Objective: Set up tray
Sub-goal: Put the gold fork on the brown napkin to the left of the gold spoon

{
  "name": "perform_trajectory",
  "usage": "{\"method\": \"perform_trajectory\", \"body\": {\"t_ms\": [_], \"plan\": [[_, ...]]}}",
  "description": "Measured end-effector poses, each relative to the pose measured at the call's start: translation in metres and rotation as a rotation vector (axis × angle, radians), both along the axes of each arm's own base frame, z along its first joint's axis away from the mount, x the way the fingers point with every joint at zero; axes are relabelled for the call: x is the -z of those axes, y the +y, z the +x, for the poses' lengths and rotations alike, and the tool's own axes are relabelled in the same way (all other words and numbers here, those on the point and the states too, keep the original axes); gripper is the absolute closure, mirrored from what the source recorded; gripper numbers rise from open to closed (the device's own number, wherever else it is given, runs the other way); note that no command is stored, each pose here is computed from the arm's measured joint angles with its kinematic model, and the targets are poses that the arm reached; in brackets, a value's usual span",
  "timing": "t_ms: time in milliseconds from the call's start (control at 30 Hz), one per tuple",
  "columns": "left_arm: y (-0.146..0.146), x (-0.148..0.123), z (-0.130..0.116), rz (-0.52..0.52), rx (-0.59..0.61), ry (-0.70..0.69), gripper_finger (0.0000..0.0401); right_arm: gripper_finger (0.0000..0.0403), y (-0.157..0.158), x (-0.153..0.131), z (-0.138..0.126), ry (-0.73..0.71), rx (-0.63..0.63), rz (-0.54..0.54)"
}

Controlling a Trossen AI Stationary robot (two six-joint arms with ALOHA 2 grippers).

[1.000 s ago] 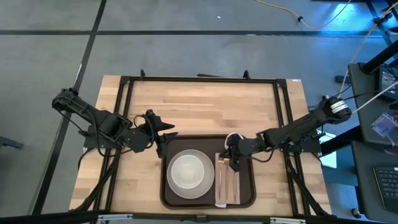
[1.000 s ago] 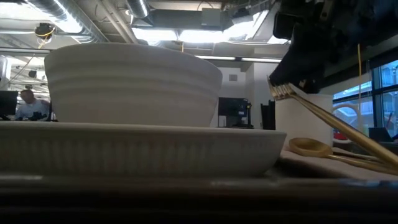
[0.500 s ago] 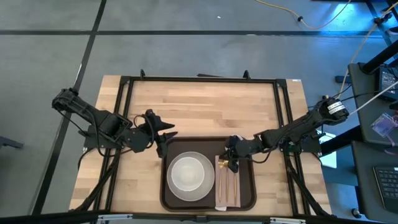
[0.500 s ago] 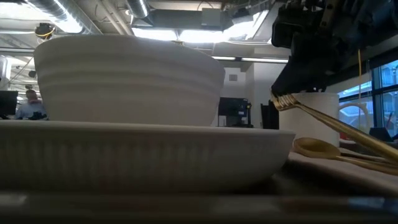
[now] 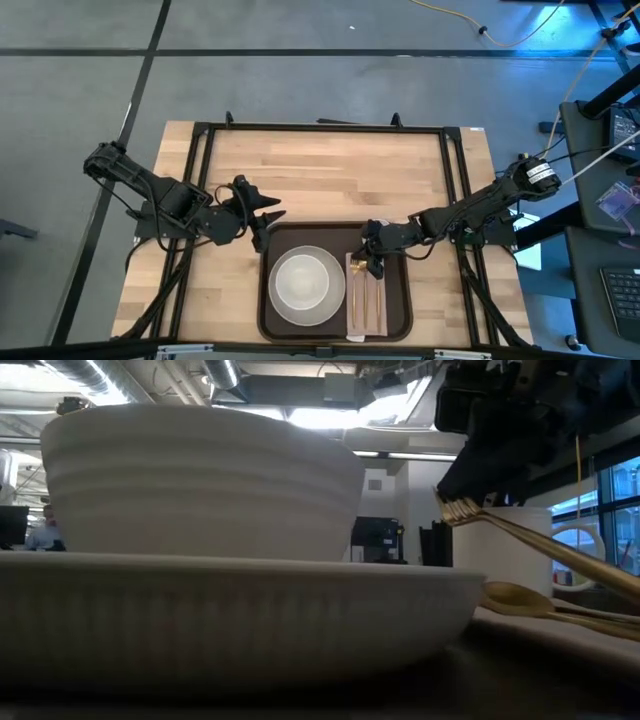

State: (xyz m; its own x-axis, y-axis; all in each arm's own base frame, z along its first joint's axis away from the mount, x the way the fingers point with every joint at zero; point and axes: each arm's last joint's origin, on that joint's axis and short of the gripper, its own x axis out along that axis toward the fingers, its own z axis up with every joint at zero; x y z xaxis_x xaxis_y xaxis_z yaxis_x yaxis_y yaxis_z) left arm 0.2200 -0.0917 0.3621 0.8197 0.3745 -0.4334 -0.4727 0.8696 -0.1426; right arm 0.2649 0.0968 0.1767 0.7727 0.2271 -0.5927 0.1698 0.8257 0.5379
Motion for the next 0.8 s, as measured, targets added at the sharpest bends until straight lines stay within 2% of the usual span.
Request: {"method": "perform_trajectory", "body": {"t_ms": [467, 633, 800], "plan": [[0.0, 0.0, 0.0, 0.001, 0.0, 0.001, 0.0262, 0.0394, 0.0, 0.002, -0.002, 0.03, -0.003, -0.001], [0.001, 0.0, 0.0, 0.002, -0.002, 0.002, 0.0262, 0.039, -0.001, 0.01, -0.003, 0.076, -0.019, -0.045], [0.006, 0.001, 0.001, 0.009, -0.024, 0.019, 0.0262, 0.0389, 0.0, 0.015, 0.002, 0.048, -0.037, -0.112]]}}
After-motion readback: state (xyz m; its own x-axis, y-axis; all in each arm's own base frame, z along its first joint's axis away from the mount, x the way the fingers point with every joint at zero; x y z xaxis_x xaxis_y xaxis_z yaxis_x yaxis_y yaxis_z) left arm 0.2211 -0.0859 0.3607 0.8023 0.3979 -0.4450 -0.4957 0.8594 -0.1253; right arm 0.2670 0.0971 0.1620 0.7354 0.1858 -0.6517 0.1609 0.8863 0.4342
